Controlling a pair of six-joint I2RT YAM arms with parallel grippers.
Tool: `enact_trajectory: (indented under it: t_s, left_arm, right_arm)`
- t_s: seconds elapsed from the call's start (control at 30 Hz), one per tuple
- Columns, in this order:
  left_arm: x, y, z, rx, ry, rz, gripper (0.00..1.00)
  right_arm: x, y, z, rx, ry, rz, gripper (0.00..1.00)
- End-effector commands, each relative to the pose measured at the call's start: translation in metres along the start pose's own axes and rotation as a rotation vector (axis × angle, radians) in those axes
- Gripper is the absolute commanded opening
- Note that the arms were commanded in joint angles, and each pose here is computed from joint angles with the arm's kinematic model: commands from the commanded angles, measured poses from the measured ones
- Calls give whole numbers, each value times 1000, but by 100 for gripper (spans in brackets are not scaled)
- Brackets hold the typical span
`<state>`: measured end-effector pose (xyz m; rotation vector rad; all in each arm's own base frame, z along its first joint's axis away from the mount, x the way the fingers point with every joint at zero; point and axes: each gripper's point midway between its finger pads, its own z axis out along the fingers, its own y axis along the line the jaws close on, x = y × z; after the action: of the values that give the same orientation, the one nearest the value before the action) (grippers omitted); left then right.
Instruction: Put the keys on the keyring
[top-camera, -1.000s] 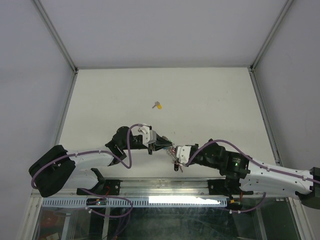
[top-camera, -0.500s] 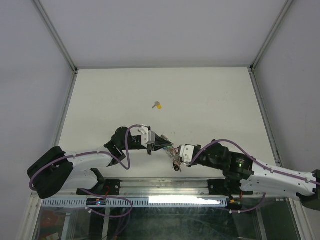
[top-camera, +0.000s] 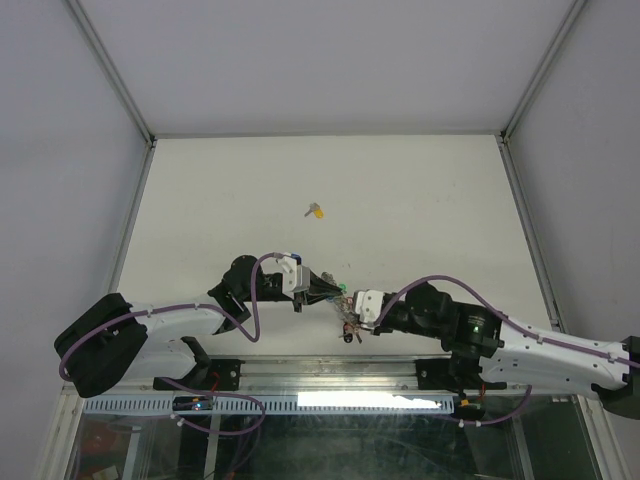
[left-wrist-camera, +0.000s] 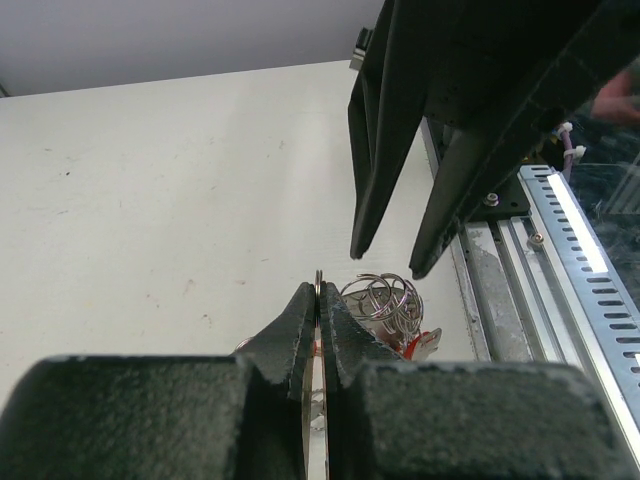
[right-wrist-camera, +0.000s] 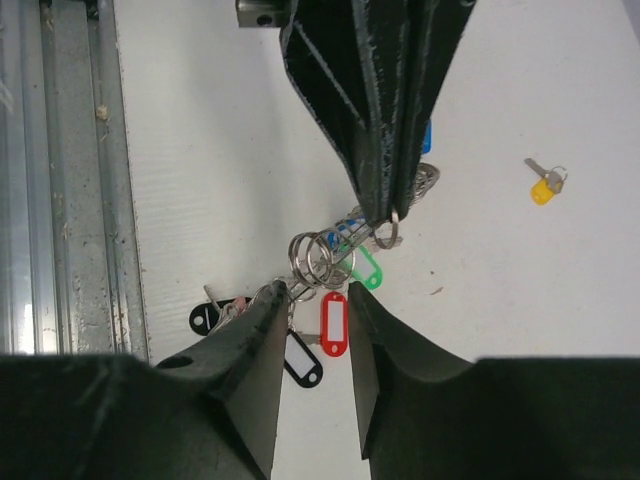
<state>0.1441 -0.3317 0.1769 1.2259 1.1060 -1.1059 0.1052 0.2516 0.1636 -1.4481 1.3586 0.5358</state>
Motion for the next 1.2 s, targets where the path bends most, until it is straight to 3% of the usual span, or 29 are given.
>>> enact_trajectory:
  t_s: [0.0, 0.23, 0.77, 1.17]
  left_arm:
    - [-21, -1, 4, 24, -64, 71, 0]
    - [-21, -1, 4, 27, -63, 69, 0]
    - [-19, -3, 5, 38, -60, 64, 0]
    - [-20, -2, 6, 38, -59, 63, 0]
  right_arm:
    - [-25, -3, 3, -18, -57, 1, 35]
    - [-27, -11, 12, 28, -75, -14, 38]
    - [-32, -27, 6, 113, -92, -14, 24]
    - [-25, -34, 0, 155, -57, -17, 22]
